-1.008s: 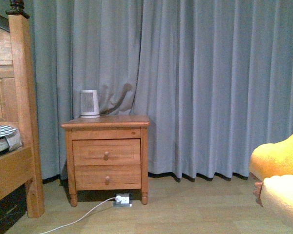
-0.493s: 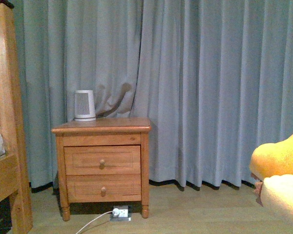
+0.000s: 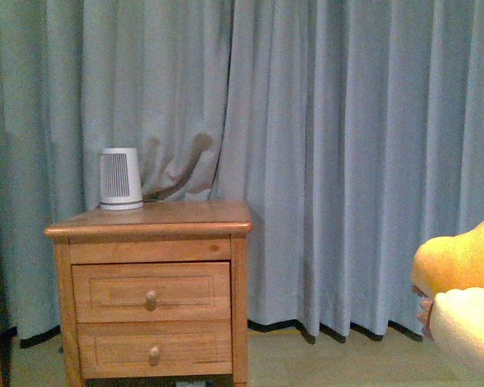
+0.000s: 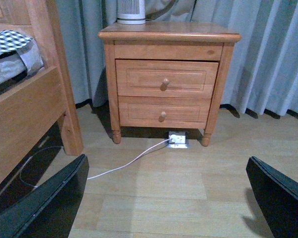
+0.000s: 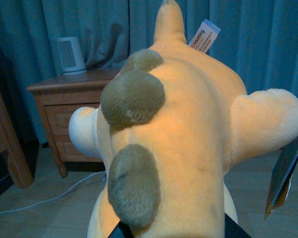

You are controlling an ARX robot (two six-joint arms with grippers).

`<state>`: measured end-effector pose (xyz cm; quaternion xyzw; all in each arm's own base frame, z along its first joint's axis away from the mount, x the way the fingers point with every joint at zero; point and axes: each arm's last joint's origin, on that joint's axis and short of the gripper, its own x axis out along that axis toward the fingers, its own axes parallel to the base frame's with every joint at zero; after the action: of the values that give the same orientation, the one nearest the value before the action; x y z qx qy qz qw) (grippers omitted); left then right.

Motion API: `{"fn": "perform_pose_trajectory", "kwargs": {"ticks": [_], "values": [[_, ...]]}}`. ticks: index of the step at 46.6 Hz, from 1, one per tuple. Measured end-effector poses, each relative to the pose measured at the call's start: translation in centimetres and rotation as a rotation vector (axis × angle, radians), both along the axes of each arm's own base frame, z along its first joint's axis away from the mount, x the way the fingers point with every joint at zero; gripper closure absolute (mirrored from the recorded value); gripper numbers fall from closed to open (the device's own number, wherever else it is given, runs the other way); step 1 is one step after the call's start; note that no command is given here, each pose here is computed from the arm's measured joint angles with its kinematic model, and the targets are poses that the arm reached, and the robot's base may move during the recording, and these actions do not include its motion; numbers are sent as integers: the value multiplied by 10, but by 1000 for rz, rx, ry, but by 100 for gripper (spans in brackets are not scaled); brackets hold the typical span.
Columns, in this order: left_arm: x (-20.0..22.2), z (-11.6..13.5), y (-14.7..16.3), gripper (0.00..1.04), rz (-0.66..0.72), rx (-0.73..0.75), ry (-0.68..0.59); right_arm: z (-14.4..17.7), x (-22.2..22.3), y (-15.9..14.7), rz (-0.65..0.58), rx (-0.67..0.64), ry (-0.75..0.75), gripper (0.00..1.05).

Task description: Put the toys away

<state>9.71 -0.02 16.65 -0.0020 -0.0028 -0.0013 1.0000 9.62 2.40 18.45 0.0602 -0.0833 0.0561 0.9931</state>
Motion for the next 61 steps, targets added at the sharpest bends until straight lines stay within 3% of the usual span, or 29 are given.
{"fn": "perform_pose_trajectory", "kwargs": {"ticks": [61], "values": [[0, 0, 0, 6, 4, 0, 0, 0, 0, 0, 0, 0, 0, 97]]}}
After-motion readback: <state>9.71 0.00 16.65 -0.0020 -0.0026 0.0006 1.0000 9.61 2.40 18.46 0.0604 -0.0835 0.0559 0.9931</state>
